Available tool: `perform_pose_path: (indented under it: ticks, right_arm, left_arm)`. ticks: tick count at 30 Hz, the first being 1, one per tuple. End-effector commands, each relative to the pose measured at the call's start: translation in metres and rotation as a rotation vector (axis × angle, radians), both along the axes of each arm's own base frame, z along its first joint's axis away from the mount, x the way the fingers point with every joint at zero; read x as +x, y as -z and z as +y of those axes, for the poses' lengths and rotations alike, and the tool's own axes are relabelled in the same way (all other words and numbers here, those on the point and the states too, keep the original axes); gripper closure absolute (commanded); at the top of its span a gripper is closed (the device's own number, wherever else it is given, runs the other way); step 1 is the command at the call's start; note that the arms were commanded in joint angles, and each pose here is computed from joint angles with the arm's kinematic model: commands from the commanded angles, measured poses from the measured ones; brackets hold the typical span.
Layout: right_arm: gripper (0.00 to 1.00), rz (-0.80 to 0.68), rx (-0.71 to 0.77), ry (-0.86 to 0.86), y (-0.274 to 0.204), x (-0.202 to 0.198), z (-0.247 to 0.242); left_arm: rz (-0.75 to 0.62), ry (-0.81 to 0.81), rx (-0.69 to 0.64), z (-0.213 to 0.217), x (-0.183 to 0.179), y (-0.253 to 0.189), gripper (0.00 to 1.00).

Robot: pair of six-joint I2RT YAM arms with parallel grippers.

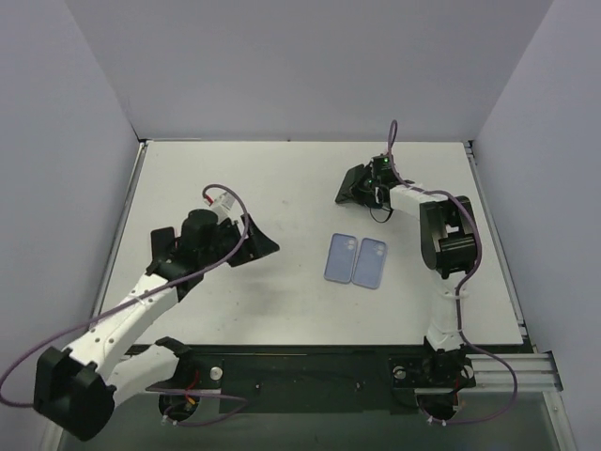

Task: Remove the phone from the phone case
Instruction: Place the phone at the center of the board.

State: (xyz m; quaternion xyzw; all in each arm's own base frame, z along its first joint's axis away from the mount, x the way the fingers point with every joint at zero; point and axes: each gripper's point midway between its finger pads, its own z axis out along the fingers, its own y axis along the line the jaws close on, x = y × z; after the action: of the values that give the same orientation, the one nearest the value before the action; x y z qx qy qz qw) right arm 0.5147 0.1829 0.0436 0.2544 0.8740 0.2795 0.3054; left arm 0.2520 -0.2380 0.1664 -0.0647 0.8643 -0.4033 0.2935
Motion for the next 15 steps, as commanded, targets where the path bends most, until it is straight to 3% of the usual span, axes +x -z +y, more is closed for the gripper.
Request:
perform_pose_path:
  ticks: [1, 10, 15]
  right_arm:
    - [1.0, -0.115, 0.072, -0.004, -0.039, 0.028, -0.004]
    - [0.9, 0.007, 0.057, -0.069, -0.008, 0.022, -0.015]
    - [0.9, 0.028, 0.071, -0.134, -0.005, 0.026, -0.006]
  left_arm:
    - [0.008, -0.04, 0.122, 0.056, -0.032, -0.006, 0.2]
    - [-0.071, -0.223, 0.18, 0.108, -0.044, -0.03, 0.2]
    - [-0.127, -0.266, 0.155, 0.115, -0.04, -0.055, 0.2]
